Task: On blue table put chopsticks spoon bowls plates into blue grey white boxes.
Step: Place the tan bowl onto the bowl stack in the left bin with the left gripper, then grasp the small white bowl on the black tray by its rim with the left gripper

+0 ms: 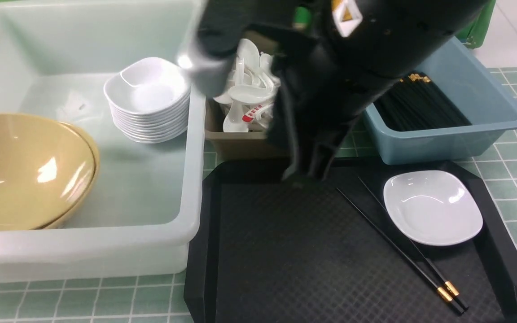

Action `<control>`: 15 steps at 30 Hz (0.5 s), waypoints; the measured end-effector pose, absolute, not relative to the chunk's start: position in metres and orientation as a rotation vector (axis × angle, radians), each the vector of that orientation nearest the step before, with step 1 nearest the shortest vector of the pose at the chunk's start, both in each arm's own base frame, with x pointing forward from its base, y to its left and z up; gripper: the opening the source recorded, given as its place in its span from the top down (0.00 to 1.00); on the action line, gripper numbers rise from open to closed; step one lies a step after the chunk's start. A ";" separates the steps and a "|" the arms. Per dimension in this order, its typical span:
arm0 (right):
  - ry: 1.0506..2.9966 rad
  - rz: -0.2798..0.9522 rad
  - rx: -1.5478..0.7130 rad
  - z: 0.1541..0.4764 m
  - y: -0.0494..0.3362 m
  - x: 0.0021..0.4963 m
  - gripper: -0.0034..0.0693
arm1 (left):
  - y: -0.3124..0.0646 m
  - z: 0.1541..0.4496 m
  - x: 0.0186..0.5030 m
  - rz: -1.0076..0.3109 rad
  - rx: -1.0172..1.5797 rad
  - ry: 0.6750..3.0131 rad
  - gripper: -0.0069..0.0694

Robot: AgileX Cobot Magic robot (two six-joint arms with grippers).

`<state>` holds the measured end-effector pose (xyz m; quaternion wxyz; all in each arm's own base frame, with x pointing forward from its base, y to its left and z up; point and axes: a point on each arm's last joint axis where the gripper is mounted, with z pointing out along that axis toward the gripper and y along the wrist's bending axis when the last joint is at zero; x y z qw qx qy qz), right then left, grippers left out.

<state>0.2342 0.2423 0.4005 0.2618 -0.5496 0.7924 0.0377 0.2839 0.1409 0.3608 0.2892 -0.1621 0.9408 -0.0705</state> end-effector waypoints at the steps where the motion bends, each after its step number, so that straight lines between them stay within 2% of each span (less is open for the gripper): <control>1: 2.188 0.095 -1.468 0.393 0.237 0.239 0.88 | 0.131 0.369 0.285 -0.183 -0.392 2.509 0.15; 4: 2.294 0.097 -1.406 0.378 0.219 0.250 0.88 | 0.104 0.379 0.289 -0.175 -0.291 2.532 0.18; 5: 2.339 0.109 -1.386 0.372 0.211 0.250 0.88 | 0.083 0.379 0.293 -0.177 -0.217 2.569 0.23; 6: 2.348 0.111 -1.378 0.370 0.210 0.251 0.88 | 0.081 0.378 0.294 -0.172 -0.210 2.579 0.24; 7: 2.404 0.116 -1.340 0.362 0.197 0.249 0.87 | 0.053 0.373 0.299 -0.169 -0.098 2.618 0.32; 8: 2.423 0.118 -1.328 0.360 0.193 0.247 0.87 | 0.053 0.372 0.299 -0.166 -0.099 2.621 0.33; 9: 2.454 0.120 -1.304 0.355 0.186 0.245 0.87 | 0.038 0.368 0.301 -0.172 -0.034 2.640 0.38; 11: 2.529 0.115 -1.255 0.342 0.168 0.237 0.87 | -0.006 0.360 0.304 -0.203 0.162 2.661 0.55; 13: 2.580 0.109 -1.232 0.332 0.159 0.231 0.87 | -0.026 0.358 0.304 -0.219 0.254 2.658 0.61; 14: 2.623 0.106 -1.194 0.321 0.149 0.225 0.86 | -0.055 0.355 0.302 -0.240 0.403 2.634 0.73; 15: 2.642 0.104 -1.178 0.315 0.144 0.221 0.86 | -0.077 0.354 0.298 -0.256 0.515 2.607 0.80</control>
